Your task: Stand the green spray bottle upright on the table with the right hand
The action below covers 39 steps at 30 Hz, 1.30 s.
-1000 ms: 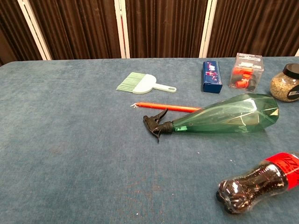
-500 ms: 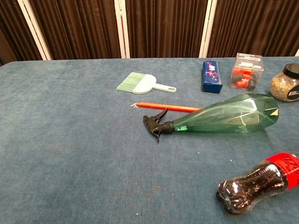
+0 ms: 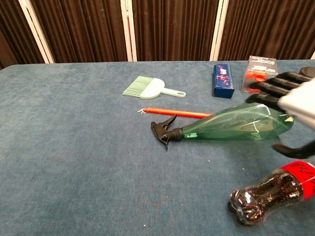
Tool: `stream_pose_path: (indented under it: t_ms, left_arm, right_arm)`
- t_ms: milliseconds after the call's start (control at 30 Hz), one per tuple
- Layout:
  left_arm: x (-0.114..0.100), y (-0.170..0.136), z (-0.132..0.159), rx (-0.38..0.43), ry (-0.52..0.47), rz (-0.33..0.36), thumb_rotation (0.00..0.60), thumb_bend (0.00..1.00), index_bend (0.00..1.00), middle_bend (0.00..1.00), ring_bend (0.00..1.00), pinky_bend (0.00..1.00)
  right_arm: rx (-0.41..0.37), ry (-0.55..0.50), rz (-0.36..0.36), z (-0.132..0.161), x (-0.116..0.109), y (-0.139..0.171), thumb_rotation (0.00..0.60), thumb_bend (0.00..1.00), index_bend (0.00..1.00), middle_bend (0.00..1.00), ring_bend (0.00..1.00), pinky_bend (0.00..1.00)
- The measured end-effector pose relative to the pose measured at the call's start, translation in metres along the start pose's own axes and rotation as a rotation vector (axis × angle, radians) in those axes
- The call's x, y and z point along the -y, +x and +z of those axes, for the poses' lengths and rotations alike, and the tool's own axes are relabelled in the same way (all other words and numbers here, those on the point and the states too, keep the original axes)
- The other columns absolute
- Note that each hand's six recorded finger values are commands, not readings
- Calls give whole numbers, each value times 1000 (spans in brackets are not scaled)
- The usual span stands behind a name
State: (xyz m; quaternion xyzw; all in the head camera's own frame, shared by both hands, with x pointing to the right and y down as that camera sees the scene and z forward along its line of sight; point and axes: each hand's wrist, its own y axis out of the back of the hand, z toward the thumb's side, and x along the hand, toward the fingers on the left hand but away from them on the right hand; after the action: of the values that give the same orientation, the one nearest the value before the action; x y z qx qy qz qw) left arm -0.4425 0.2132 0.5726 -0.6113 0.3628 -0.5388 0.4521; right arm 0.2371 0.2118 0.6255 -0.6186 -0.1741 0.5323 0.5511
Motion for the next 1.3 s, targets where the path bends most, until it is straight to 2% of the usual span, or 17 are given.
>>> stream_pose_path:
  t_ms: [333,600,933,1300]
  left_arm:
    - [-3,3,-9,-35,-12,11,600,24,0,0,0,100]
    - [-1,11,-20,-74,-6,5,600,24,0,0,0,100]
    - [3,17,-27,-100,-8,-8,600,24,0,0,0,100]
    - [6,24,-36,-144,-9,-26,600,25,0,0,0,100]
  right_arm:
    - [-43,63,0,40,-12,-30,600,382,132,0,0,0]
    - [-89,85,26,66,-8,-61,600,381,150,0,0,0]
    - [-110,146,47,73,9,-94,600,394,168,0,0,0]
    - [-126,166,116,72,32,-115,600,415,176,0,0,0]
